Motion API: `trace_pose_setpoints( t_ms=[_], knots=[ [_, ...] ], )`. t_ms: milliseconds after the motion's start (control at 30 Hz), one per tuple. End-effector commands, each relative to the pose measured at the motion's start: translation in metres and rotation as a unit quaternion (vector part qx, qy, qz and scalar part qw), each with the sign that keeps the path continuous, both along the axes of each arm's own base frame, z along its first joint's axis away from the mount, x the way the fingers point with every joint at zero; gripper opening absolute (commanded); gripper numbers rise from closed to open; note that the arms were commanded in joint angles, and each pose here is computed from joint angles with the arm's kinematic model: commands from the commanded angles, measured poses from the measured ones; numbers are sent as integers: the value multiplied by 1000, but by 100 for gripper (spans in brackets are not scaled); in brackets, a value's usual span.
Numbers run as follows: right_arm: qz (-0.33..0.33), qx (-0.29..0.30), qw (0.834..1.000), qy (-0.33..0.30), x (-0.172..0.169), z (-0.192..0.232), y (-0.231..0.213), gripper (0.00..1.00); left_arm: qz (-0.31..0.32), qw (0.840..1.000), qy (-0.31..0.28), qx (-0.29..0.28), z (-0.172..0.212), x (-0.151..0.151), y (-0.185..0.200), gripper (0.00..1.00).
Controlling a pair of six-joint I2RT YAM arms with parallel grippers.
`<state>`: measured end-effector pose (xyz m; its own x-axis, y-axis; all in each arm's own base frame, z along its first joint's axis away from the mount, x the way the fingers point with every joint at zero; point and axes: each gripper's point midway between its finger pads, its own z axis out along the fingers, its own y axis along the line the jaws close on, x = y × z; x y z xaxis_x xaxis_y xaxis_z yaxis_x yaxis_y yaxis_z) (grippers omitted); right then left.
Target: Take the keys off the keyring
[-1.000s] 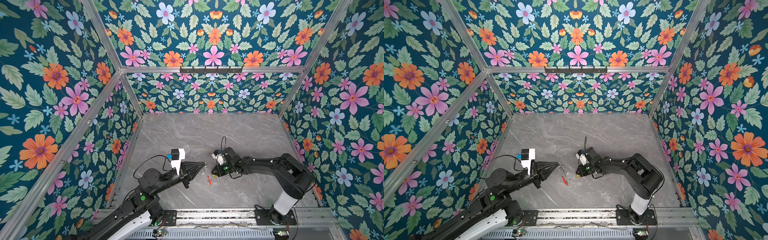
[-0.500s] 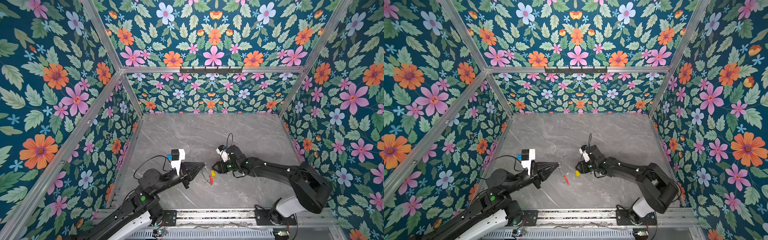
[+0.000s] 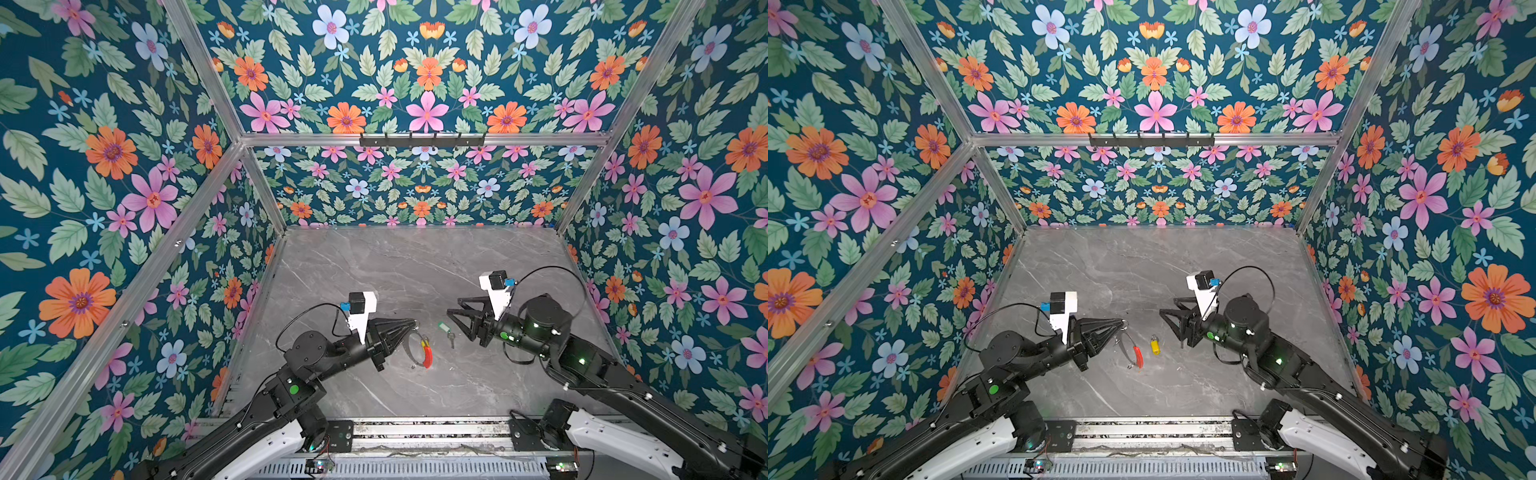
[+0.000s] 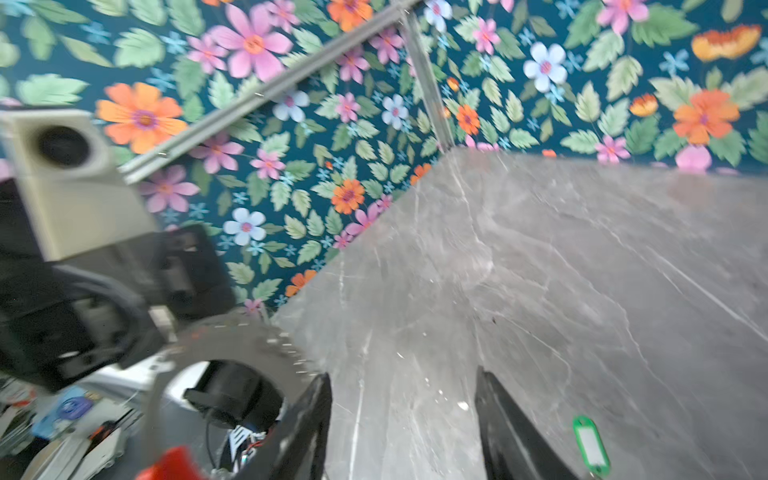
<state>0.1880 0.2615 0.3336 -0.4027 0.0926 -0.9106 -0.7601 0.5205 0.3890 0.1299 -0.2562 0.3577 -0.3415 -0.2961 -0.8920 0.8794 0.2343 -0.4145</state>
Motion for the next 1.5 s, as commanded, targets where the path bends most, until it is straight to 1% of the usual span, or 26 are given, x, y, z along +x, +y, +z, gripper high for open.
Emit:
trace_pose_setpoints(
  t_ms=[0,133,233,400,500,667,800,833,867,933,1000,1033,1067,1200,1300,1367,1467],
  knots=[
    [29,-20,998,-44,-20,14,9,57,8,1000,-13,-22,14,3,1,0],
    [71,-56,994,-64,-43,12,37,58,10,1000,-12,-22,15,6,-2,0],
    [70,-94,991,-61,-42,-3,50,59,12,1000,-12,-21,15,7,-3,0],
    [71,-112,990,-51,-39,-21,58,58,14,1000,-11,-21,15,8,-3,0],
    [72,-117,989,-49,-38,-26,58,48,16,1000,-11,-19,15,9,-3,0],
    [76,-123,989,-44,-39,-35,59,24,23,1000,-8,-16,12,11,-2,0],
    [76,-126,988,-41,-39,-37,60,7,26,1000,-5,-13,11,13,-2,0],
    [77,-126,988,-39,-39,-37,60,3,26,1000,-4,-12,11,13,-2,7],
    [75,-126,988,-39,-39,-37,59,0,27,1000,-3,-11,10,13,-2,17],
    [76,-129,988,-37,-39,-39,59,0,29,999,-4,-13,12,13,-1,40],
    [82,-128,988,-31,-39,-40,59,0,35,999,-6,-16,14,13,2,55],
    [89,-123,988,-20,-38,-41,60,0,39,999,-8,-18,16,13,5,82],
    [96,-117,988,-5,-36,-44,59,0,43,999,-12,-21,18,12,7,99],
    [123,-96,986,65,-22,-58,60,0,50,998,-30,-39,30,6,19,100],
    [164,-84,974,133,-13,-77,72,0,49,996,-42,-58,36,0,26,100],
    [188,-85,962,177,-6,-97,84,0,51,996,-42,-62,35,0,28,100],
    [205,-100,950,215,4,-128,103,0,49,996,-36,-59,32,0,27,100]
  ],
)
